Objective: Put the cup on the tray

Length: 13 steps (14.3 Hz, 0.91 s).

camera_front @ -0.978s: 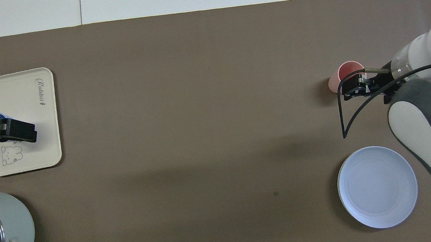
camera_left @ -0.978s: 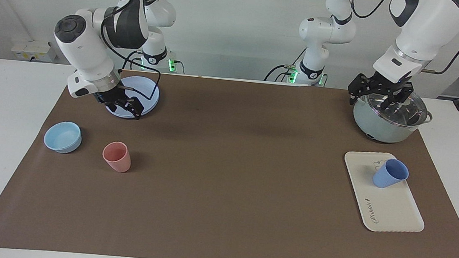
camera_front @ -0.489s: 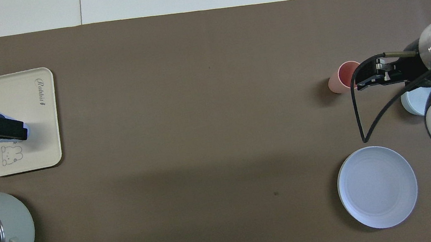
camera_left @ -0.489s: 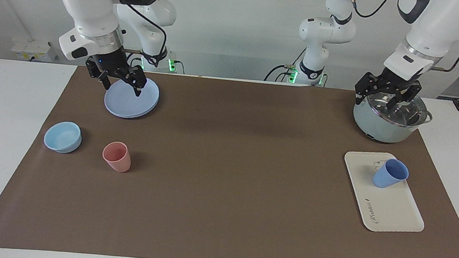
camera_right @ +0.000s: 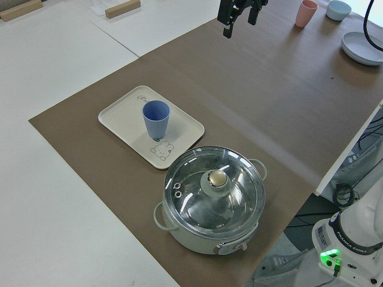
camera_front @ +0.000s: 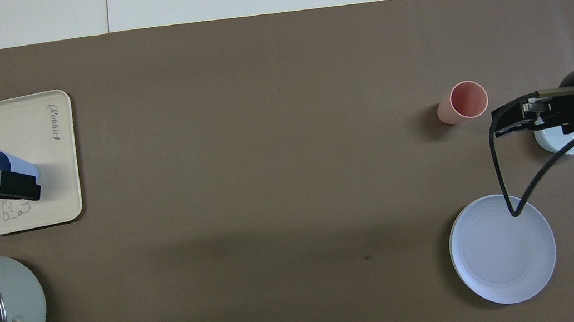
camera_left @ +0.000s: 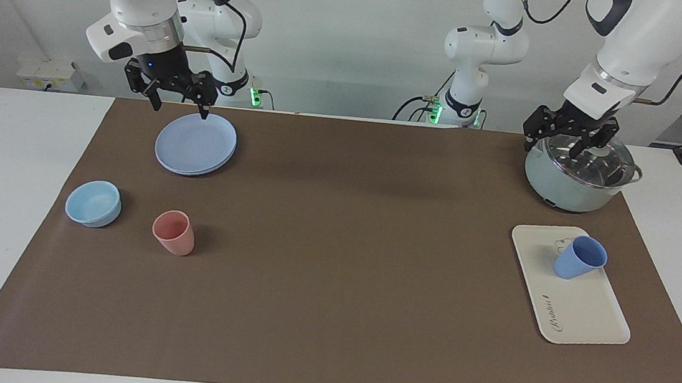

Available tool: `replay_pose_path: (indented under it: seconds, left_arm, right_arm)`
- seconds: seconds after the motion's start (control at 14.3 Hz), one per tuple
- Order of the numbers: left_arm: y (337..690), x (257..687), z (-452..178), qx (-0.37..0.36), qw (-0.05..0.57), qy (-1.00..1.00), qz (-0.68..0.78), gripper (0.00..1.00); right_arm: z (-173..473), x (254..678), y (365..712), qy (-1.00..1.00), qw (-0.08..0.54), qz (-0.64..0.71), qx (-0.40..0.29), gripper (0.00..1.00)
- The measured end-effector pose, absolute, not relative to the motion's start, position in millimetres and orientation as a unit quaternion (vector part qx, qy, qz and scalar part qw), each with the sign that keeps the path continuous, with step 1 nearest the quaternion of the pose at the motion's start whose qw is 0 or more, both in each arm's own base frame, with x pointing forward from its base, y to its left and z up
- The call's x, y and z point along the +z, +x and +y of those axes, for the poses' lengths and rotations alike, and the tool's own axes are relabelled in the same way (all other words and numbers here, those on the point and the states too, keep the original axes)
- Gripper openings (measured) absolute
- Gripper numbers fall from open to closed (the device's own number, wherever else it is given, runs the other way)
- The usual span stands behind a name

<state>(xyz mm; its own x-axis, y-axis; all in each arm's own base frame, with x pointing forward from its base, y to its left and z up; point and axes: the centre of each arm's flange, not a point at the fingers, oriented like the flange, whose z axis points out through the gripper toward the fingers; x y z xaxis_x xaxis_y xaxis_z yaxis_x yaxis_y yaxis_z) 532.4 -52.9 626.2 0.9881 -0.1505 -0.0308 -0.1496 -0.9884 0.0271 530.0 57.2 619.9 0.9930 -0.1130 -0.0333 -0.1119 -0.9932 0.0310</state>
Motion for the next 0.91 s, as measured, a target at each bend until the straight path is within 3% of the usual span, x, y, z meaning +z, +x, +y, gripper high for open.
replay_pose_path:
  seconds: [0.91]
  left_arm:
    - [529.2,632.5,-52.9,-0.010,0.012,0.997,-0.075,1.00]
  right_arm:
    - [47.1,615.7,532.6,0.998,0.014,-0.059,-0.019,1.00]
